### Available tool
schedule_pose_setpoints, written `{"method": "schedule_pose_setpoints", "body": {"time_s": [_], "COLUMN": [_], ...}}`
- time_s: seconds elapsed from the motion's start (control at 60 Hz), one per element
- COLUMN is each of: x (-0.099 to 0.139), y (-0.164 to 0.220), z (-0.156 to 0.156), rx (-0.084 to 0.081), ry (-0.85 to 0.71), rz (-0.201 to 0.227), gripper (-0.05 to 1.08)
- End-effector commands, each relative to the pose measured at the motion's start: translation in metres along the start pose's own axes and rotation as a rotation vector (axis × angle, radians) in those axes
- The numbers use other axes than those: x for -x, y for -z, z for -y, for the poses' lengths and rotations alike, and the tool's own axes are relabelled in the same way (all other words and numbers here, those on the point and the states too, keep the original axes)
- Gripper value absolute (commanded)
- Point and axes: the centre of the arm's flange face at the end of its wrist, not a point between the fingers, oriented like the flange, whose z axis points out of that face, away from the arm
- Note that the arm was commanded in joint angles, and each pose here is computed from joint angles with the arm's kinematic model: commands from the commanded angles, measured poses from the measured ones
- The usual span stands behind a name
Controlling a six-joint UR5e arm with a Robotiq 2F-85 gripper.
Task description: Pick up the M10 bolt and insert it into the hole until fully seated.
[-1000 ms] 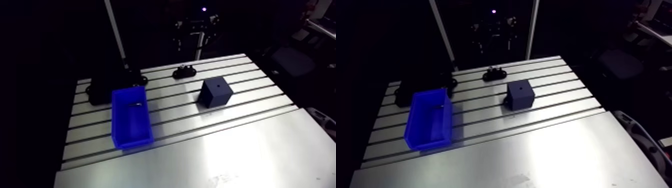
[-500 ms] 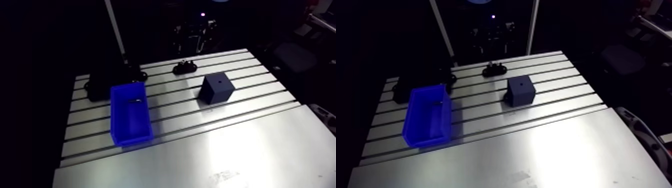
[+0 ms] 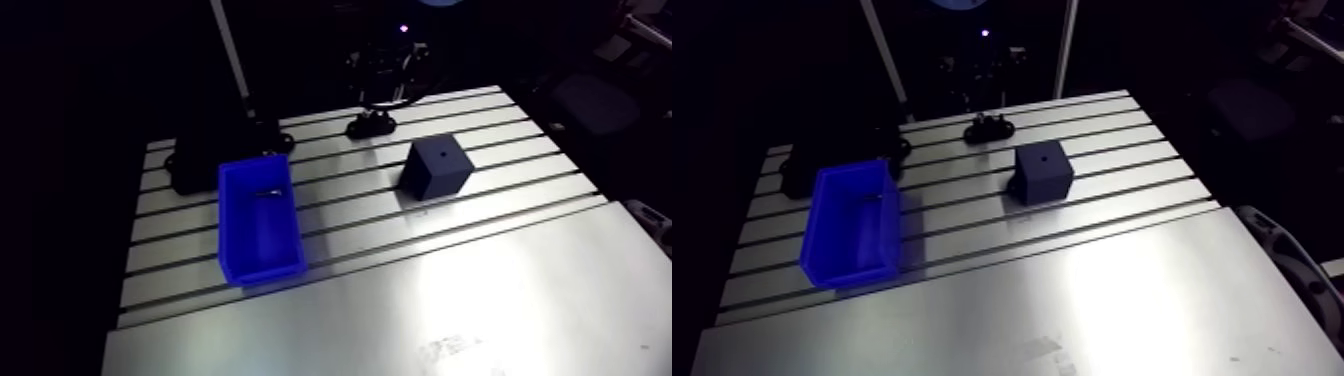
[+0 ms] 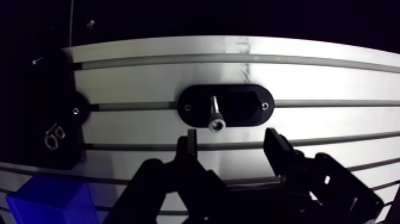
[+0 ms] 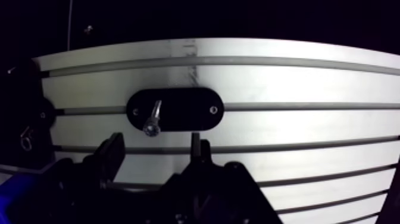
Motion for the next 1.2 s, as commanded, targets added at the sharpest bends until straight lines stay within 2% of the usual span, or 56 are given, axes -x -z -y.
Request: {"method": "schedule_pose_setpoints", "body": {"time_s": [0.017,0.967,1.2], "x": [0.000,-0.001,-0.003], "y": [-0.002,-0.019,-0.021], "z": [0.000,0.015,0.018], "rx": [-0.008,-0.013,-0.008], "ry": [-0.001,0.023,0.033], "rz": [0.001,0.026,0.021], "gripper": [0.37,0.45,0.45]}}
